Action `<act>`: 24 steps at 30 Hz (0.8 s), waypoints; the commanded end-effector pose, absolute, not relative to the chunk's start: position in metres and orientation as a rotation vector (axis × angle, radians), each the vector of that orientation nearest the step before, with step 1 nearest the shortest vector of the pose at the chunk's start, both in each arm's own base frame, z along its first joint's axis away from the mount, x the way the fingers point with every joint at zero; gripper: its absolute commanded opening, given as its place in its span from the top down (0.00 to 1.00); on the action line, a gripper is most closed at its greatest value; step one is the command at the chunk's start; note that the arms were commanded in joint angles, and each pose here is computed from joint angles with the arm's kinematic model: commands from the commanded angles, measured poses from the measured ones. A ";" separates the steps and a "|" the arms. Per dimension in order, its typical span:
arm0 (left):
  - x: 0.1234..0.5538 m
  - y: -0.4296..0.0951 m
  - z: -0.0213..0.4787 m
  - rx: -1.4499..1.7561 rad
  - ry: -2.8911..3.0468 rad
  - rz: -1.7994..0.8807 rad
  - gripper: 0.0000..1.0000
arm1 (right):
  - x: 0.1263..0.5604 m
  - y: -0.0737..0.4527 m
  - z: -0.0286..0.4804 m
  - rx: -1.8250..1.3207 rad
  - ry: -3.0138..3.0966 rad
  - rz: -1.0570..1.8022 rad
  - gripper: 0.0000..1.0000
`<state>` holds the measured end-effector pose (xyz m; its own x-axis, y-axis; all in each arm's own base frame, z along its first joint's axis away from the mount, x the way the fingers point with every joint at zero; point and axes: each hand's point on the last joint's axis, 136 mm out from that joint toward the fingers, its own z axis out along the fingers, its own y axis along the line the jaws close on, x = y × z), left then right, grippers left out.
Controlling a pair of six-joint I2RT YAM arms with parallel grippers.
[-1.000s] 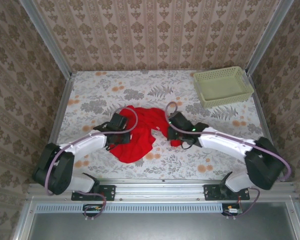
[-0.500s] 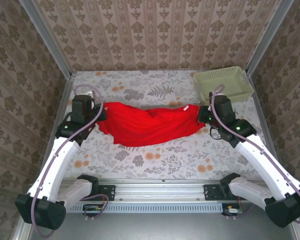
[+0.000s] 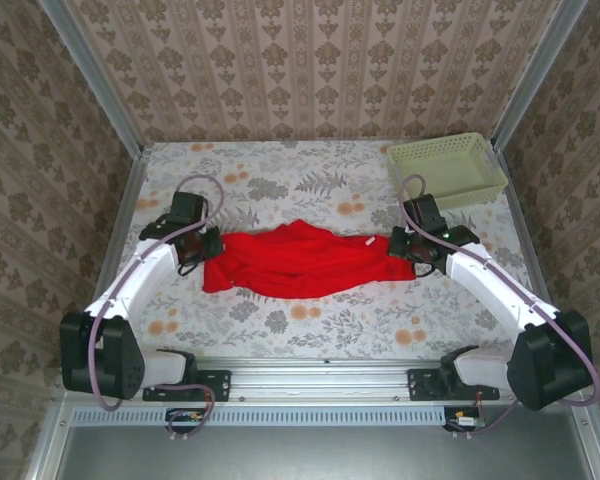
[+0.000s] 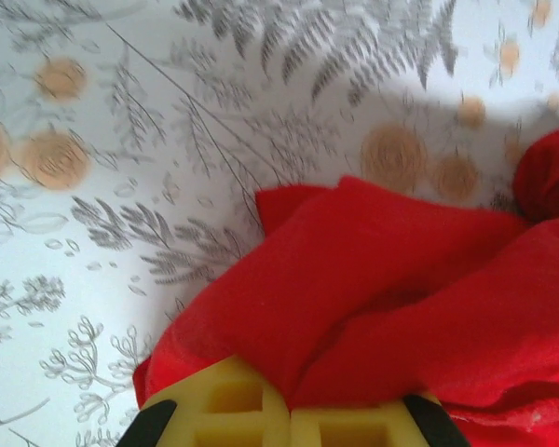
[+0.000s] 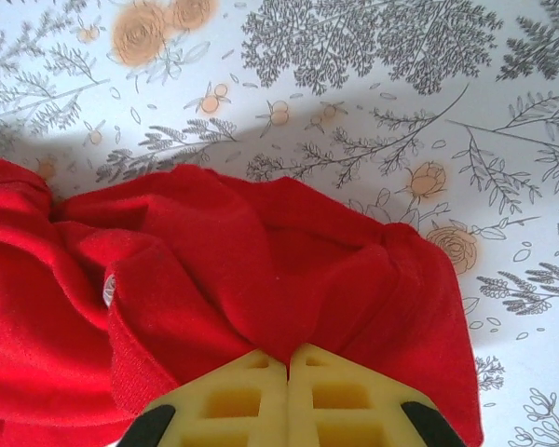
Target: Fold the inside-out t-shirt
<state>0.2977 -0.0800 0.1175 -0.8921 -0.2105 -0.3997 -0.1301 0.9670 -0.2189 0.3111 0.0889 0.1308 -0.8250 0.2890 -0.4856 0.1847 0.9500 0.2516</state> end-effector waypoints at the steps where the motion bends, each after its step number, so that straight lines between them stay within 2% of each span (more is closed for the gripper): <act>1: 0.273 -0.085 0.107 -0.204 2.739 -0.214 1.00 | 0.309 0.085 0.127 0.348 2.559 0.252 0.82; 3: 0.264 -0.083 0.101 -0.216 2.737 -0.204 1.00 | 0.302 0.079 0.120 0.361 2.572 0.214 0.59; 5: 0.257 -0.081 0.094 -0.241 2.736 -0.206 1.00 | 0.294 0.074 0.113 0.359 2.582 0.188 0.46; 12: 0.259 -0.073 0.093 -0.266 2.724 -0.157 1.00 | 0.259 0.080 0.089 0.322 2.623 0.234 0.28; 18: 0.269 -0.072 0.102 -0.297 2.684 -0.161 1.00 | 0.246 0.084 0.055 0.367 2.671 0.227 0.32; 21: 0.270 -0.071 0.107 -0.298 2.666 -0.163 1.00 | 0.261 0.082 0.065 0.358 2.653 0.175 0.44; 24: 0.274 -0.066 0.118 -0.309 2.639 -0.164 1.00 | 0.281 0.076 0.092 0.330 2.597 0.103 0.68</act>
<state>0.2646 -0.0725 0.0953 -0.8953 -0.2144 -0.3904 -0.1639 0.9736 -0.1587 0.2550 0.0817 0.0593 -0.8863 0.2532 -0.3878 0.2058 0.9654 0.1599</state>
